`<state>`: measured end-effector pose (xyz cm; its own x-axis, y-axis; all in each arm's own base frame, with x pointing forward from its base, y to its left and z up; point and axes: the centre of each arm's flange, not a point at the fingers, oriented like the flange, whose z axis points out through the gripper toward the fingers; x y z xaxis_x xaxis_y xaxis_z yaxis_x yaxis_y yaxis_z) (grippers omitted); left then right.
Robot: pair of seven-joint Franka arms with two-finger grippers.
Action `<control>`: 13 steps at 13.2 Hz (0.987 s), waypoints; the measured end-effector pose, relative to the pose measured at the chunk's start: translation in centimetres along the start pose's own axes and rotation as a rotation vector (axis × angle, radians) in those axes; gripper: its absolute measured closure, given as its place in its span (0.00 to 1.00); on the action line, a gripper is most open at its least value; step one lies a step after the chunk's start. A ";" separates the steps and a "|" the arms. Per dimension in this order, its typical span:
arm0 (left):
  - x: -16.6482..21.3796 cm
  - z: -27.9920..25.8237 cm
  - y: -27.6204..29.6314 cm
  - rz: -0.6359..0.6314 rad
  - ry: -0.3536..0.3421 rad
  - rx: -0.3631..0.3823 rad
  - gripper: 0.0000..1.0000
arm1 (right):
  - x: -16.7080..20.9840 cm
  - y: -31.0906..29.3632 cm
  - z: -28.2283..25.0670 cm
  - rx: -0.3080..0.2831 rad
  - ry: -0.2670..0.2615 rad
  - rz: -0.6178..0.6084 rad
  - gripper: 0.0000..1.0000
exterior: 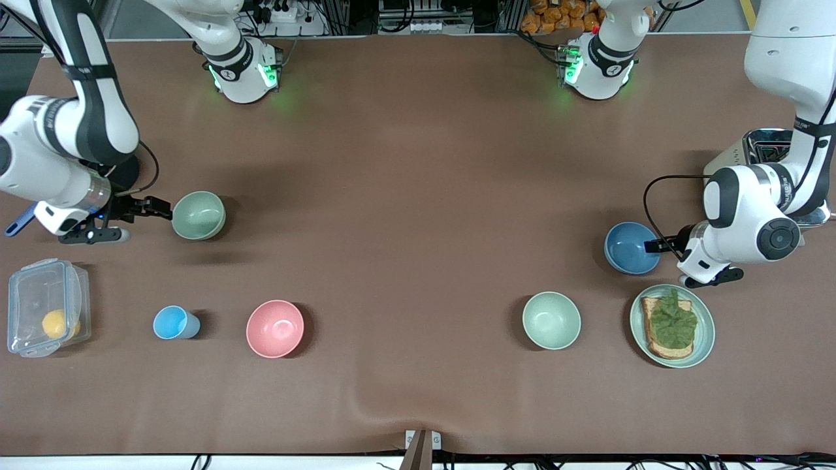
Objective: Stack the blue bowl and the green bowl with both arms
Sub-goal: 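Grasp the green bowl with the right gripper while the left gripper grasps the blue bowl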
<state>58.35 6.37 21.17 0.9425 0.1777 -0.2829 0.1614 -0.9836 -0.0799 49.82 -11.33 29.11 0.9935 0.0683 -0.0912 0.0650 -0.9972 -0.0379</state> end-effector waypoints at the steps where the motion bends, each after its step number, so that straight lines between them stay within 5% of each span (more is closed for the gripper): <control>1: 0.0 0.2 0.1 0.002 -0.004 0.000 0.33 | -0.8 0.3 1.6 0.003 0.000 0.003 0.03; 6: 0.0 0.8 0.5 0.008 -0.012 -0.001 0.90 | -1.4 1.1 5.9 0.065 -0.007 0.087 0.23; 10: 0.0 -0.4 0.9 0.017 0.002 -0.002 0.93 | -1.8 2.4 8.3 0.074 -0.024 0.117 0.51; 13: 0.1 -2.9 1.9 0.062 0.036 -0.014 0.95 | -1.7 2.2 8.5 0.078 -0.028 0.114 0.88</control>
<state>59.66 4.43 23.79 0.9607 0.1158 -0.2523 0.1066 -0.9930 -0.0499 47.44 -13.33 20.68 0.9909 -0.0437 -0.1273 -0.0570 -0.9931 -0.1026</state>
